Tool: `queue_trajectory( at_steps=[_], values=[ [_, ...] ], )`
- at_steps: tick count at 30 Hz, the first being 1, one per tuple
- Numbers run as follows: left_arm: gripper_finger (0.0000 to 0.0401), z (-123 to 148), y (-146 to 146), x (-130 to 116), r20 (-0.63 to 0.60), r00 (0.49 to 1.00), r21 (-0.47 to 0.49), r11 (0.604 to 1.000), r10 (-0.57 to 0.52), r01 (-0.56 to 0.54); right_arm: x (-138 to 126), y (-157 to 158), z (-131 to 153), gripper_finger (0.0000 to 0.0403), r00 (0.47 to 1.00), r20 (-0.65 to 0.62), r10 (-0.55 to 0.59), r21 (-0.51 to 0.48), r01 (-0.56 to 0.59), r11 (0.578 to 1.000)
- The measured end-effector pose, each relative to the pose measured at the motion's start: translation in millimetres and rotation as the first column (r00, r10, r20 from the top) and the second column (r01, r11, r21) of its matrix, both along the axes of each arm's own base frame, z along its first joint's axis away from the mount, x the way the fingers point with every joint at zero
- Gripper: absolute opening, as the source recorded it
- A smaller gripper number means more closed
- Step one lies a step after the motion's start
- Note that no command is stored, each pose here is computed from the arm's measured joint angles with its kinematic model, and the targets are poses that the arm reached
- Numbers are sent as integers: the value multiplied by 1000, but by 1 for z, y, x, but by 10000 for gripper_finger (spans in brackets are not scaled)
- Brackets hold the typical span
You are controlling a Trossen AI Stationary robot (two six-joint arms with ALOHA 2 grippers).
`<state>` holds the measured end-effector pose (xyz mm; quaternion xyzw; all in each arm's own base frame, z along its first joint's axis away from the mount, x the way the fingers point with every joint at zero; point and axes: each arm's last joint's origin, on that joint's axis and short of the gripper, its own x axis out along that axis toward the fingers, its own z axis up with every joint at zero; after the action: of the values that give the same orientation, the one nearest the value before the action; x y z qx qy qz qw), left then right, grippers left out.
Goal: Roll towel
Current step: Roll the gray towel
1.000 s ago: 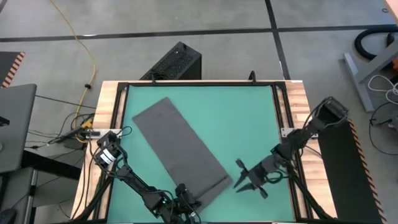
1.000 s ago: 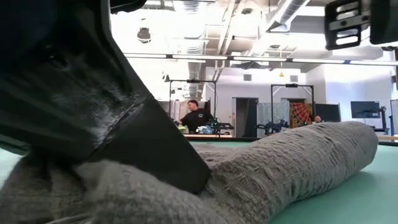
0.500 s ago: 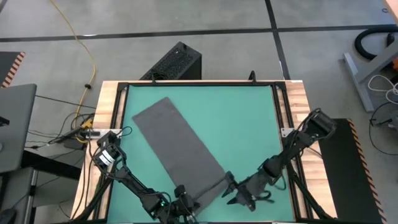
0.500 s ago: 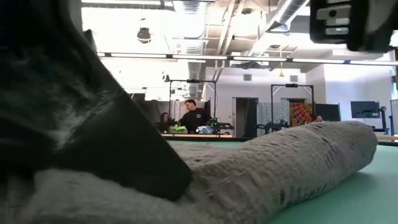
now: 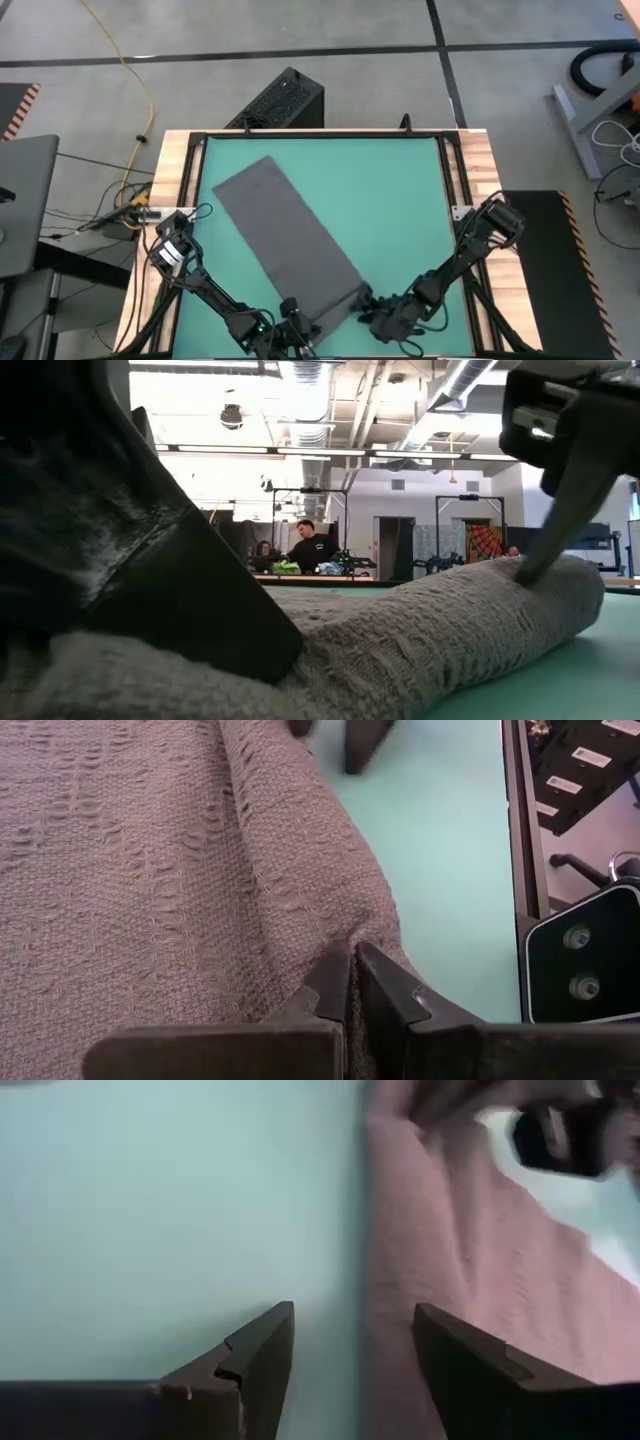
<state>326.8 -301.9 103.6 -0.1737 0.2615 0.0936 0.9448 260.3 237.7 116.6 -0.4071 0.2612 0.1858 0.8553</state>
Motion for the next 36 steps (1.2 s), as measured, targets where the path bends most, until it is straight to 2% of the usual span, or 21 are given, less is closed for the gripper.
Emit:
queue_trajectory(
  at_steps=[9, 13, 19, 24, 30, 36],
  values=[
    [0, 0, 0, 0, -3, 1000, -4, 1000, -4, 4, -2, 3, 9, 217, 998, 56, 5, -23, -4, 1000],
    [0, 0, 0, 0, -3, 1000, -4, 1000, -5, 5, 3, -3, 7, 208, 999, 44, -7, -28, 9, 1000],
    [0, 0, 0, 0, -6, 1000, -10, 1000, -10, 10, 9, -11, 5, 182, 1000, 5, -8, 18, 8, 1000],
    [0, 1, -1, 1, -2, 1000, -15, 1000, -14, 14, 10, -17, 0, 149, 999, -40, 27, 48, -26, 999],
    [0, 7, 0, 7, 20, 996, -4, 997, -82, 82, 13, -29, -5, 94, 997, -70, -15, 64, 19, 998],
    [0, 26, 6, 11, 53, 993, 60, 993, -102, 99, 22, -40, -5, 23, 987, -163, -10, 226, 47, 973]
  ],
)
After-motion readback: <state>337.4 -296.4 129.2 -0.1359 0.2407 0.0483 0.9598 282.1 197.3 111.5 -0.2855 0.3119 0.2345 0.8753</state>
